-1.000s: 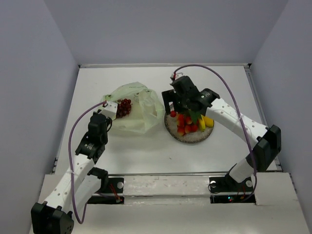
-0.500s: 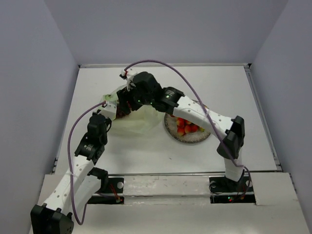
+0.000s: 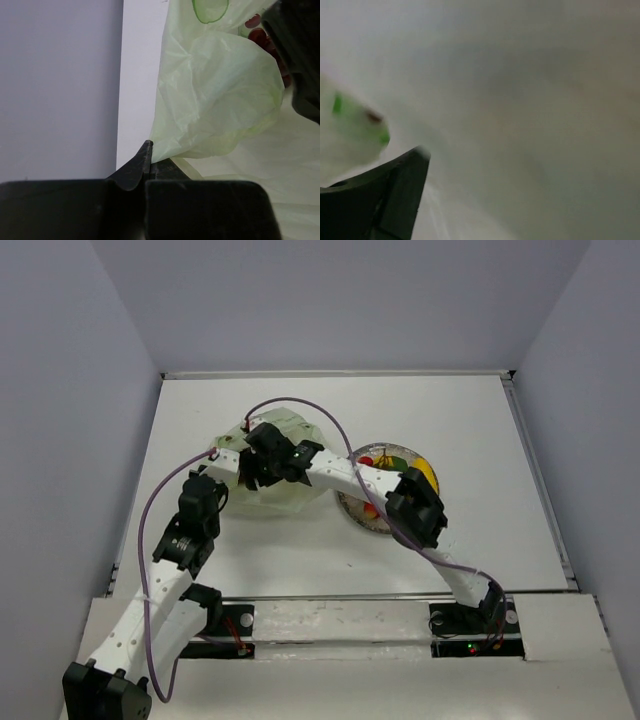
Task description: Take the fake fruits out of the plastic bag
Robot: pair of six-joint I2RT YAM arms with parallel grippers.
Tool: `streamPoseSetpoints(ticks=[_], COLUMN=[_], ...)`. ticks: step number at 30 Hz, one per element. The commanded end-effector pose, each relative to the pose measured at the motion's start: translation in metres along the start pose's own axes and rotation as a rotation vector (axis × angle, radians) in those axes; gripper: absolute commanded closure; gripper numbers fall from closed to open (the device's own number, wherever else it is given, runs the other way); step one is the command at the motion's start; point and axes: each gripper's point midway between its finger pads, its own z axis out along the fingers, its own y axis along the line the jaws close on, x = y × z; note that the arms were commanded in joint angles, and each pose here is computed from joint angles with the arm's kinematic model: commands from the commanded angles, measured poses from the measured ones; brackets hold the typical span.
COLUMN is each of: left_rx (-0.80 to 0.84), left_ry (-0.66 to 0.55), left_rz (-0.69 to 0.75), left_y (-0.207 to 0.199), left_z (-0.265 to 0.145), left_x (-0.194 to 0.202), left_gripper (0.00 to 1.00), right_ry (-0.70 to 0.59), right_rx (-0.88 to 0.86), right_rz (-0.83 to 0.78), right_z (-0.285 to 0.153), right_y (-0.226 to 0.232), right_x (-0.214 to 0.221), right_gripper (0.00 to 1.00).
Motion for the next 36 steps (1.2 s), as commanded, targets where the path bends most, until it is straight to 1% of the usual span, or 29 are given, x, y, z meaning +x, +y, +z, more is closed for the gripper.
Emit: streamPoseSetpoints(ticks=[1, 2, 3, 4, 6, 10, 13, 15, 16, 18, 19, 23, 25, 27, 28, 30, 31, 32, 33, 34, 35, 36], left_rx=[-0.007, -0.007, -0.001, 0.001, 0.007, 0.033, 0.045, 0.049, 0.054, 0.058, 0.063, 0.062, 0.062, 0.062, 0.061, 0.062, 0.057, 0.056, 0.049, 0.047, 0.044, 0.036], left_ry=[-0.025, -0.028, -0.026, -0.027, -0.025, -0.015, -0.014, -0.013, -0.014, -0.016, -0.012, -0.010, -0.008, -0.004, -0.003, 0.004, 0.003, 0.008, 0.008, 0.008, 0.008, 0.006], left_rz=[-0.019, -0.019, -0.015, -0.015, -0.013, -0.017, -0.017, -0.014, -0.012, -0.012, -0.011, -0.010, -0.008, -0.006, -0.011, -0.010, -0.013, -0.010, -0.009, -0.010, -0.009, -0.010], left_y=[0.001, 0.001, 0.000, -0.001, -0.002, -0.008, -0.010, -0.011, -0.012, -0.013, -0.014, -0.014, -0.014, -0.015, -0.015, -0.016, -0.015, -0.015, -0.013, -0.013, -0.012, -0.010], left_z=[0.000, 0.000, 0.001, 0.001, 0.001, 0.001, 0.001, 0.001, 0.001, 0.001, 0.002, 0.002, 0.002, 0.002, 0.003, 0.003, 0.003, 0.003, 0.003, 0.003, 0.003, 0.003], left_x=[-0.004, -0.004, -0.003, -0.003, -0.002, 0.000, 0.000, 0.001, 0.001, 0.001, 0.002, 0.002, 0.003, 0.004, 0.005, 0.006, 0.006, 0.008, 0.007, 0.007, 0.007, 0.006], left_gripper=[0.99, 0.99, 0.99, 0.99, 0.99, 1.00, 1.00, 1.00, 1.00, 1.00, 1.00, 1.00, 1.00, 1.00, 1.00, 1.00, 1.00, 0.99, 1.00, 0.99, 1.00, 0.99], right_ry=[-0.232, -0.251, -0.267, -0.273, -0.276, -0.312, -0.322, -0.319, -0.301, -0.297, -0.284, -0.279, -0.272, -0.287, -0.274, -0.273, -0.283, -0.288, -0.313, -0.305, -0.330, -0.324], right_rx=[0.077, 0.096, 0.102, 0.115, 0.140, 0.187, 0.218, 0.232, 0.232, 0.214, 0.209, 0.231, 0.262, 0.254, 0.258, 0.236, 0.226, 0.222, 0.199, 0.199, 0.185, 0.169], right_rz=[0.138, 0.149, 0.160, 0.172, 0.206, 0.273, 0.287, 0.287, 0.283, 0.278, 0.268, 0.254, 0.239, 0.221, 0.212, 0.203, 0.197, 0.195, 0.184, 0.170, 0.167, 0.134], right_z=[0.008, 0.013, 0.021, 0.026, 0.038, 0.051, 0.066, 0.077, 0.089, 0.098, 0.108, 0.115, 0.113, 0.107, 0.108, 0.104, 0.098, 0.094, 0.082, 0.084, 0.070, 0.065], right_y=[-0.016, -0.024, -0.024, -0.031, -0.036, -0.050, -0.057, -0.060, -0.062, -0.060, -0.060, -0.066, -0.072, -0.071, -0.073, -0.069, -0.066, -0.066, -0.055, -0.056, -0.052, -0.045], right_x=[-0.072, -0.077, -0.080, -0.081, -0.076, -0.077, -0.071, -0.064, -0.053, -0.049, -0.041, -0.034, -0.029, -0.036, -0.030, -0.031, -0.037, -0.040, -0.052, -0.048, -0.062, -0.059], right_gripper=[0.17, 0.14, 0.08, 0.06, 0.00, 0.00, 0.00, 0.00, 0.00, 0.00, 0.00, 0.00, 0.10, 0.26, 0.41, 0.55, 0.71, 0.76, 0.78, 0.78, 0.81, 0.85])
